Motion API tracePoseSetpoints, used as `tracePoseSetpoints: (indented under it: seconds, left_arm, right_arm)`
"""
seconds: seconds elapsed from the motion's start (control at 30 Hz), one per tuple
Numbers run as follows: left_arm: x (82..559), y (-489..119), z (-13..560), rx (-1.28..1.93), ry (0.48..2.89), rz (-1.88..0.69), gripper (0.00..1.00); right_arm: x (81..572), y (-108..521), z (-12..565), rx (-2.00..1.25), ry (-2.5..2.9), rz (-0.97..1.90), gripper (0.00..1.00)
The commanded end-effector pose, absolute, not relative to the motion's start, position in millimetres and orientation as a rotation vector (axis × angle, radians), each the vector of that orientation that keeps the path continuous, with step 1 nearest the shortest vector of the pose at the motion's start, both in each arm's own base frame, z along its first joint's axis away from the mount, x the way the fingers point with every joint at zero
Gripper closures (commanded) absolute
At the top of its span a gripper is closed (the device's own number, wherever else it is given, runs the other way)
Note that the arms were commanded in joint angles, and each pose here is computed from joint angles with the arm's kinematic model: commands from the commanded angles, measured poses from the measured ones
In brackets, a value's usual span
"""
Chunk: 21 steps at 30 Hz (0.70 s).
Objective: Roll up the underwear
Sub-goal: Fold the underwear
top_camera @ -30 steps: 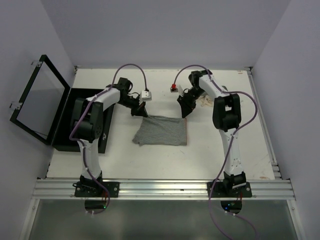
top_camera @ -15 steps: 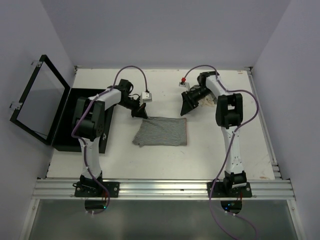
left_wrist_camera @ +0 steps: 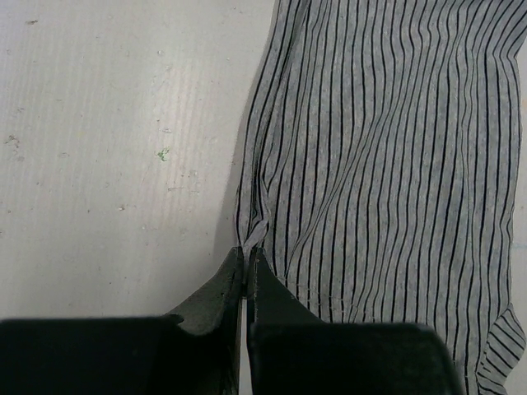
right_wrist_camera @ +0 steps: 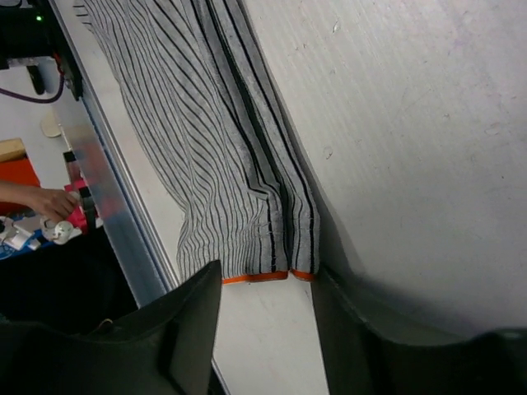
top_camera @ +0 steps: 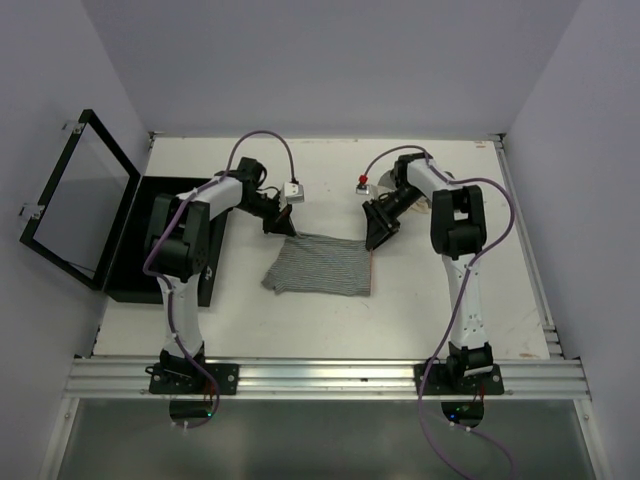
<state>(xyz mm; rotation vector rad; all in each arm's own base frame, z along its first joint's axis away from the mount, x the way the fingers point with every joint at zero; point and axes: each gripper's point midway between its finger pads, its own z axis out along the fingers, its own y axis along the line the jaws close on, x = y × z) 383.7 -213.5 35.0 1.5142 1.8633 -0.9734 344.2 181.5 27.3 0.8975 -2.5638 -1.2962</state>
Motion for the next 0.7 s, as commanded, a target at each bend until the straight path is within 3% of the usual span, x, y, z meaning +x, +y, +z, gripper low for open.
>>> tracePoseSetpoints:
  seconds: [0.0,0.07,0.17,0.2,0.33,0.67]
  left_arm:
    - [395,-220,43,1.504,1.815,-0.978,1.00]
    - [394,-221,43,1.498,1.820,-0.985,1.00]
    - [393,-221,45,1.496,1.820,-0.988,1.00]
    - [393,-221,47,1.497,1.813,-0.987,1.00]
    - [393,-219,58,1.503,1.781,-0.939,1.00]
    - [387,-207,102,1.556,1.623,-0.697,1.00]
  right_arm:
    - [355,164,-16,1.055,-2.613,-1.093,0.52]
    - [357,167,-12,1.061,-2.623,-1.127,0.56]
    - [359,173,-2,1.094,-2.644,-1.188,0.72]
    - [362,175,2,1.123,-2.661,-1.199,0.83]
    - [363,180,22,1.229,-2.684,-1.262,1.00]
    - [365,186,72,1.717,-2.771,-1.272,1.00]
